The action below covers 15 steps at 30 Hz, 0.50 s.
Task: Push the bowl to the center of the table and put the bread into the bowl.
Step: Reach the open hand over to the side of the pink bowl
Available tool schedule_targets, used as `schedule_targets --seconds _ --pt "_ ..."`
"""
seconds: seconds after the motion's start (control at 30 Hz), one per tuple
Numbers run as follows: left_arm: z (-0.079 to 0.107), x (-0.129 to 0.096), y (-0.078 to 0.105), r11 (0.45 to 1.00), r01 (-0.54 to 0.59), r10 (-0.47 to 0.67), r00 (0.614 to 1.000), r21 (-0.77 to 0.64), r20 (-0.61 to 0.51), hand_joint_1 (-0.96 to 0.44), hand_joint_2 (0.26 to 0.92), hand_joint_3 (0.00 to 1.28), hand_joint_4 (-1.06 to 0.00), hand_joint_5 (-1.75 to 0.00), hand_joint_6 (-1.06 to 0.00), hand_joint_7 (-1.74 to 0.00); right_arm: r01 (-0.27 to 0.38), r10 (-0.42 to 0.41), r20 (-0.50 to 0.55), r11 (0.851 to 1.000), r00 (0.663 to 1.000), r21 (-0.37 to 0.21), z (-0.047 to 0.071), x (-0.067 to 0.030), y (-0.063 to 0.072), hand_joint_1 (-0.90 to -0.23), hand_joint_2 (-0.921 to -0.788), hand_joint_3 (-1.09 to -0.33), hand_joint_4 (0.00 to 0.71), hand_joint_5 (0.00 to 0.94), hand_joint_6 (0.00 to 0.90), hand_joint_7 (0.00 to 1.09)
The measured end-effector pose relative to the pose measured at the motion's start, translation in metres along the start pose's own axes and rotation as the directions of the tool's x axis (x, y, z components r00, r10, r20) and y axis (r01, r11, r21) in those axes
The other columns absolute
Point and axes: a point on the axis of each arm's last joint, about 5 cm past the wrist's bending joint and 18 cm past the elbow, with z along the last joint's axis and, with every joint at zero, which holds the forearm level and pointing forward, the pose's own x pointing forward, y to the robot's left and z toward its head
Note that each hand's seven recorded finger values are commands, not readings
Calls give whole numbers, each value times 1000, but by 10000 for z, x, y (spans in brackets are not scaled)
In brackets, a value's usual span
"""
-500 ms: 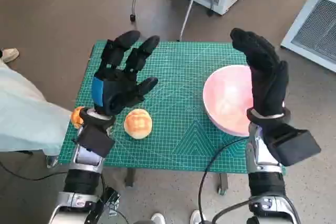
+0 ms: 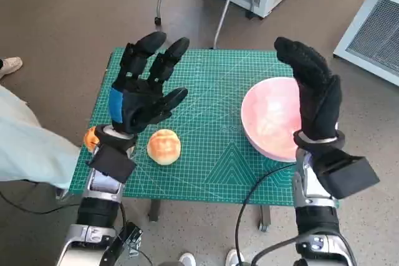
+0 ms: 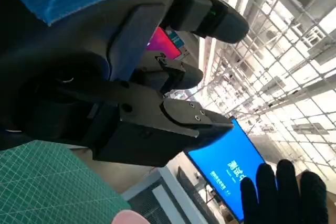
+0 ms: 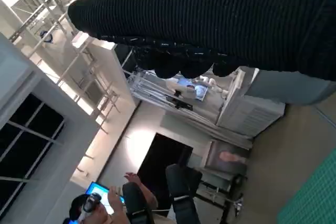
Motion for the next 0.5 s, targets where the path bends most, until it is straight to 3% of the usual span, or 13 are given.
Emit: schedule_targets --seconds 0.07,0.2,0.4,0.5 --pt "4 8 2 1000 -1 1 1000 -3 3 -103 921 211 -324 -306 -218 -730 0 0 3 1000 1000 2 9 3 1 -410 -905 -591 522 5 228 861" --pt "12 25 9 1000 -4 4 1000 -15 10 -109 921 213 -325 -305 -217 -728 0 0 3 1000 1000 3 23 -5 -1 -414 -915 -572 522 5 227 861" --pt "19 40 15 1000 -8 8 1000 -24 15 -103 921 217 -326 -302 -218 -725 11 -11 -11 1000 1000 -7 34 -58 -58 -433 -920 -551 527 7 237 849" --pt "19 40 13 1000 -6 6 1000 -25 15 -99 921 219 -327 -301 -218 -724 33 -33 -18 999 999 -24 40 -102 -162 -440 -921 -535 531 8 265 806"
